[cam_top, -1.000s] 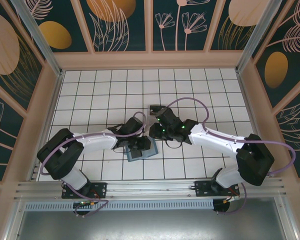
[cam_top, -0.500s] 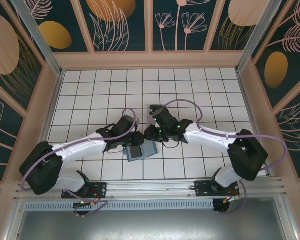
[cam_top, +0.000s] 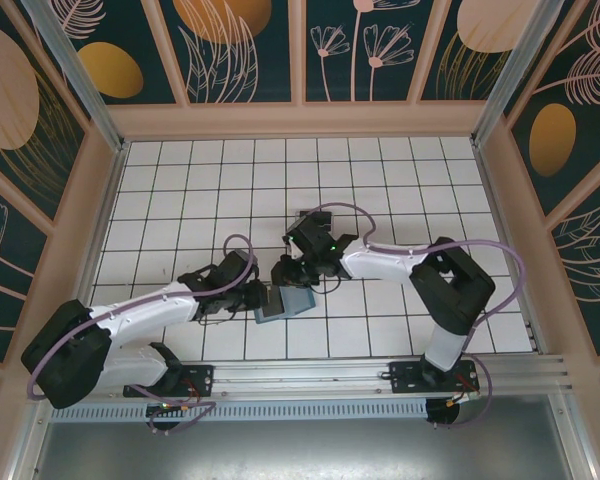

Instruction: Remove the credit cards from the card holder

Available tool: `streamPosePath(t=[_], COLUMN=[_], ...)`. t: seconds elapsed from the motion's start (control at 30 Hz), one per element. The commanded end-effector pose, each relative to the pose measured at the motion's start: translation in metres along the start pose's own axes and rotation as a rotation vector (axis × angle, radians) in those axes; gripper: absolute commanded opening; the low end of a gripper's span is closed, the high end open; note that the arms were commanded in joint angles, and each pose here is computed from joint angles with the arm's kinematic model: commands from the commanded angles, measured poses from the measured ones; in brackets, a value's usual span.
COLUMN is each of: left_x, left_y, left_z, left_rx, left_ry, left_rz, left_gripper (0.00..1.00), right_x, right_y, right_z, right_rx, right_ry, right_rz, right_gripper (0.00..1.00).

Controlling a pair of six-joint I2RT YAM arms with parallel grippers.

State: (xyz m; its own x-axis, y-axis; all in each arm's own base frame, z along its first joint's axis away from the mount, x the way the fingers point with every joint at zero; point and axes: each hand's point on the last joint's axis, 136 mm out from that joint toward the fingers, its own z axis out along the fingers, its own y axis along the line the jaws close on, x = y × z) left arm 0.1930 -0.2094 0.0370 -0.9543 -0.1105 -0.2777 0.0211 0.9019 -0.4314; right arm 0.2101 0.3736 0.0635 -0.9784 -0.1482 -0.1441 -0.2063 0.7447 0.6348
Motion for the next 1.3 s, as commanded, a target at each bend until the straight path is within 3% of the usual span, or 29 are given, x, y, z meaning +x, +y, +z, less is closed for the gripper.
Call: streamPosePath(t=[0.0, 0.87, 1.27], left_x=[0.005, 0.025, 0.026], left_y=[0.01, 0.04, 0.036], left_z=[0.001, 0.02, 0.026], left_rx=[-0.019, -0.148, -0.142], left_ry=[0.004, 0.09, 0.12], left_rz=[-0.034, -0.013, -0.002], left_gripper=[0.22, 0.22, 0.19], right_x=[0.001, 0.016, 0.024], right_y=[0.008, -0.034, -0.013], right_z=[0.009, 0.024, 0.025], right_rx=[-0.03, 0.113, -0.017], right_ry=[0.029, 0.06, 0.082], right_rz=[-0.038, -0.014, -0.016], right_gripper=[0.27, 0.27, 0.26])
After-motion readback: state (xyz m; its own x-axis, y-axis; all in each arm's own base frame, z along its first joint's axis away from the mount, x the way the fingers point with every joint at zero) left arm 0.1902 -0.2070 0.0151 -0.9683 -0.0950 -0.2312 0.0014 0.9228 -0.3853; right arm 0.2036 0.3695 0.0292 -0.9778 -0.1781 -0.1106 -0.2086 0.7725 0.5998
